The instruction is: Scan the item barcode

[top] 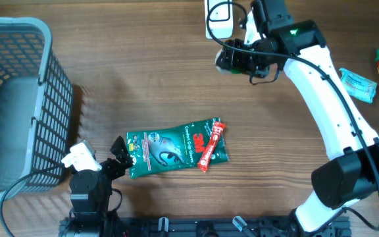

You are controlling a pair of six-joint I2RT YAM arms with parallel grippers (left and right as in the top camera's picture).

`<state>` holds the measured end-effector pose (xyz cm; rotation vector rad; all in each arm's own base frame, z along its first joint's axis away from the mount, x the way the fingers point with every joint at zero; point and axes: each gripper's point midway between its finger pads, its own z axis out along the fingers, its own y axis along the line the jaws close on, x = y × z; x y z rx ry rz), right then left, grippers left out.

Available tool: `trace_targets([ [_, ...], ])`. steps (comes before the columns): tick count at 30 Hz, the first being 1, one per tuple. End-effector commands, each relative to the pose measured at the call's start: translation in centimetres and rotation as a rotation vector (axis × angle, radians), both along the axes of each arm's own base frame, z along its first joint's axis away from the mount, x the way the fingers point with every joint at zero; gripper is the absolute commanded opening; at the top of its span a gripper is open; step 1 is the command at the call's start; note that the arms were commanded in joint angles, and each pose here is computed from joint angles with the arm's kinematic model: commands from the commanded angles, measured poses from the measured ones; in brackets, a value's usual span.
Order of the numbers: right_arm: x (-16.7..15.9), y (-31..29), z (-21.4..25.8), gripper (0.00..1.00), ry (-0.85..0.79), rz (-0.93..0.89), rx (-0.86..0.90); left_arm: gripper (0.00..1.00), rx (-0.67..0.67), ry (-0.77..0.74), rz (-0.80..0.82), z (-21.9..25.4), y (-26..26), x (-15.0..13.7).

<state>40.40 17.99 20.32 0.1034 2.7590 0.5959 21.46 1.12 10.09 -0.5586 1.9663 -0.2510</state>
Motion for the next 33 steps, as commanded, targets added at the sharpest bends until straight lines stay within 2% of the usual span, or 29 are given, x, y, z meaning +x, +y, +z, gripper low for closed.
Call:
trace_targets([
  [1, 3.1, -2.1, 1.8, 0.66, -0.160, -0.126, -0.093, 1.00, -0.009, -0.003, 0.001, 0.0, 0.0, 0.0],
  [4, 6.2, -3.5, 1.8, 0.64, -0.263, -0.204, -0.176, 1.00, -0.009, -0.003, 0.001, 0.0, 0.0, 0.0],
  [6, 8.4, -4.0, 1.6, 0.59, -0.331, -0.243, -0.208, 1.00, -0.009, -0.003, 0.001, 0.0, 0.0, 0.0],
  [8, 10.7, -3.7, 0.9, 0.59, -0.399, -0.220, -0.233, 1.00, -0.009, -0.003, 0.001, 0.0, 0.0, 0.0],
  [17, 20.1, -0.7, -1.2, 0.59, -0.720, -0.184, -0.192, 1.00, -0.009, -0.003, 0.001, 0.0, 0.0, 0.0],
  [21, 22.1, 0.1, -1.6, 0.62, -0.824, -0.176, -0.213, 1.00, -0.009, -0.003, 0.001, 0.0, 0.0, 0.0],
  [24, 22.7, 0.2, -2.9, 0.62, -0.863, -0.169, -0.306, 1.00, -0.009, -0.003, 0.001, 0.0, 0.0, 0.0],
  [28, 22.5, 1.0, -3.5, 0.63, -0.874, -0.143, -0.361, 1.00, -0.009, -0.003, 0.001, 0.0, 0.0, 0.0],
  [33, 22.5, -0.9, -2.6, 0.62, -0.852, -0.225, -0.438, 1.00, -0.009, -0.003, 0.001, 0.0, 0.0, 0.0],
])
